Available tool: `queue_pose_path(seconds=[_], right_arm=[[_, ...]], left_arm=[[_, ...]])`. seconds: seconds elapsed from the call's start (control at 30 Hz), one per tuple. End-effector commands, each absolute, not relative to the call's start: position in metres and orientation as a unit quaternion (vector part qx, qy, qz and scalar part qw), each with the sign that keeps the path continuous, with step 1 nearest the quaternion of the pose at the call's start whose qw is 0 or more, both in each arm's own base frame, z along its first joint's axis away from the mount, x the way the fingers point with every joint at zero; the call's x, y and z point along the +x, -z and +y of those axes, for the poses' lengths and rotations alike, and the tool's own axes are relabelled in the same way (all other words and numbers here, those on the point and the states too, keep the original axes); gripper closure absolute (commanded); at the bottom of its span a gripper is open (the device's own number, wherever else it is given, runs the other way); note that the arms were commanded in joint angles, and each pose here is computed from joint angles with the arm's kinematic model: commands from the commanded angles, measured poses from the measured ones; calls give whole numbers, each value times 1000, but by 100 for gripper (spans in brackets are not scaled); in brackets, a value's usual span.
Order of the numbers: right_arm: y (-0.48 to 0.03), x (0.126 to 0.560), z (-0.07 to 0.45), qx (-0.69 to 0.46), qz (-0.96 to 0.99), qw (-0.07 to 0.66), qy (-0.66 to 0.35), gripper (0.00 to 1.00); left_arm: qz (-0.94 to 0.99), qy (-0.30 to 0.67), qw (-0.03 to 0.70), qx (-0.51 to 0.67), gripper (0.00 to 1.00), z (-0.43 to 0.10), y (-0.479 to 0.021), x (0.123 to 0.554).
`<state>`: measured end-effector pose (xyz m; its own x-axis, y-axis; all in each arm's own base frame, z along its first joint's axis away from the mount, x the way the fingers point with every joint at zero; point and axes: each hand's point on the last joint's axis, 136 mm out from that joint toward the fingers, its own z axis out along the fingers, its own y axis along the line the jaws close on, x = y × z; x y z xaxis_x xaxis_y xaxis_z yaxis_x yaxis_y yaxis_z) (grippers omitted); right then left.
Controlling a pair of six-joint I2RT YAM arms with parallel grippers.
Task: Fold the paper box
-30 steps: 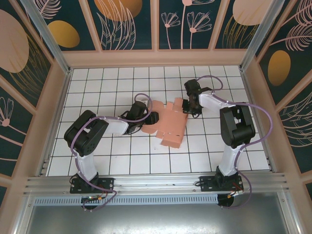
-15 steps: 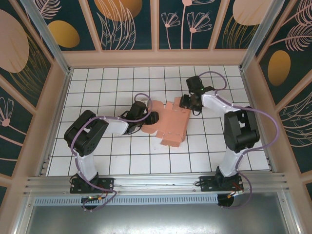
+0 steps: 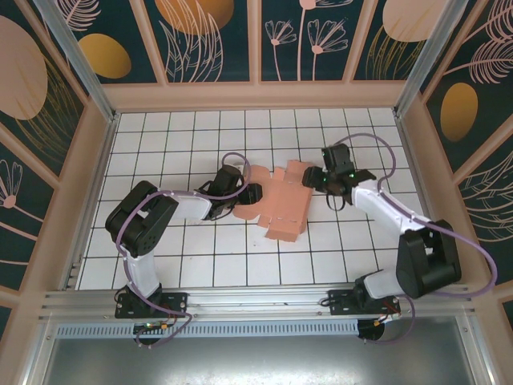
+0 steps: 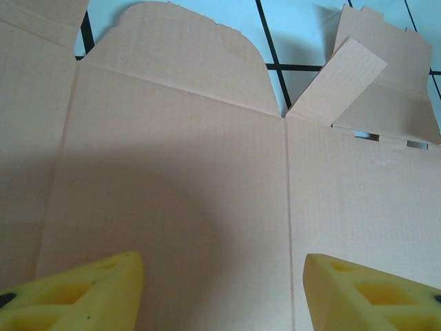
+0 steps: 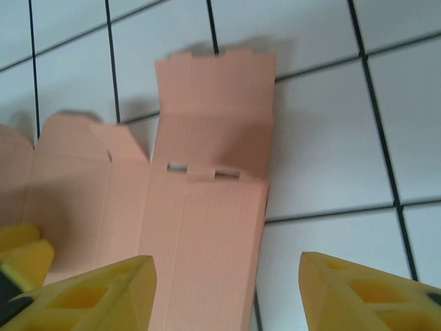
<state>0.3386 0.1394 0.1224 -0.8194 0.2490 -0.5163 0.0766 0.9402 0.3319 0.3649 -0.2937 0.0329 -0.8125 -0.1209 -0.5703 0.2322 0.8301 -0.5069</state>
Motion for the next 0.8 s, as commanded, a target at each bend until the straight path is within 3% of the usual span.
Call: queue_pose_path(seconds=[0.0,0.3,0.77], right_arm=[[-129,318,138,155,928,311,-131,45],[-104,285,156,225,902,331,-165,52],[-70,288,163,205,921,302,-140,73]], left_arm=[[916,282,284,29,38,-289,-28,359],[918,282,279,29,38,-290,-23,358],[917,284,277,28,38,-290,-22,357]])
